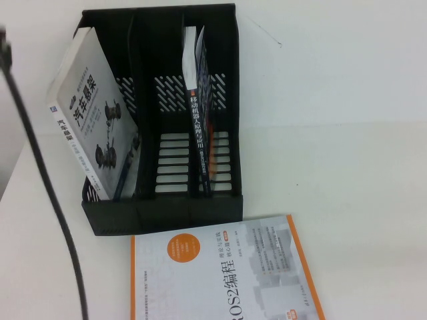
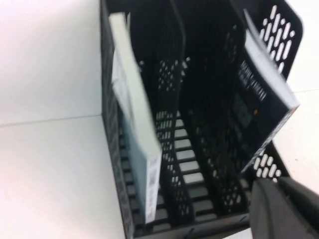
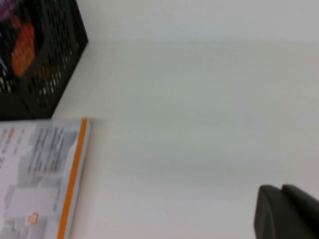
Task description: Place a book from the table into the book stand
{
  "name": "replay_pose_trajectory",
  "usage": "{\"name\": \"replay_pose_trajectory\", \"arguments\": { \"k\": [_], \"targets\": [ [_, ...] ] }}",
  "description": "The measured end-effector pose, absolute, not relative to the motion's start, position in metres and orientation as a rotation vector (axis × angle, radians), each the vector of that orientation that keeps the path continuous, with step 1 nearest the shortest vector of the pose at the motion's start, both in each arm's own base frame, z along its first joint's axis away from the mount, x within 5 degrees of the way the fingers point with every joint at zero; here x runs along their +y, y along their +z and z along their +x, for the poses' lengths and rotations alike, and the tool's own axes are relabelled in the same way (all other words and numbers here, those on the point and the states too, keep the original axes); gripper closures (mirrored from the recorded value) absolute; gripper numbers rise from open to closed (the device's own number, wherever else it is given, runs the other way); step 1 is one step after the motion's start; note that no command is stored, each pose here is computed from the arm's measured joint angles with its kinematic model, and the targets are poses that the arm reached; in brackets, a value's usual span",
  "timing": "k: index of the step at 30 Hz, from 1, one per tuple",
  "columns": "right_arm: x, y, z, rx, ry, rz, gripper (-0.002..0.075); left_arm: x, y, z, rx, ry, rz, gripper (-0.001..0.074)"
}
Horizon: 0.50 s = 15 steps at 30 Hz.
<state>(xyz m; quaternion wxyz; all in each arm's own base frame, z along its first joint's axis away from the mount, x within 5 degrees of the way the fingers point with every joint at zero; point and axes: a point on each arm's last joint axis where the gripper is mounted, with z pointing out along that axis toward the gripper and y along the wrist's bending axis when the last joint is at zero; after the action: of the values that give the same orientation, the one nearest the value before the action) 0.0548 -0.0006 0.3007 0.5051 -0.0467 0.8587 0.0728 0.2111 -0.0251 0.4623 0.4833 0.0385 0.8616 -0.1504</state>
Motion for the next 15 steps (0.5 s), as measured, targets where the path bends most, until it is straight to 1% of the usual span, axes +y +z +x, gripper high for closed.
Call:
{"name": "replay_pose_trajectory", "arguments": {
  "k": [7, 10, 15],
  "targets": [
    [0.012, 0.266, 0.06, 2.133, 0.266, -0.133, 0.0727, -0.018, 0.383, 0.153, 1.951, -0.313, -0.028, 0.0734],
    [0.014, 0.256, 0.06, 2.158, 0.271, -0.138, 0.0727, -0.015, 0.347, 0.134, 1.933, -0.296, -0.063, 0.0734],
    [0.015, 0.252, 0.061, 2.162, 0.274, -0.143, 0.0727, -0.014, 0.301, 0.114, 1.954, -0.283, -0.091, 0.0734]
  ]
}}
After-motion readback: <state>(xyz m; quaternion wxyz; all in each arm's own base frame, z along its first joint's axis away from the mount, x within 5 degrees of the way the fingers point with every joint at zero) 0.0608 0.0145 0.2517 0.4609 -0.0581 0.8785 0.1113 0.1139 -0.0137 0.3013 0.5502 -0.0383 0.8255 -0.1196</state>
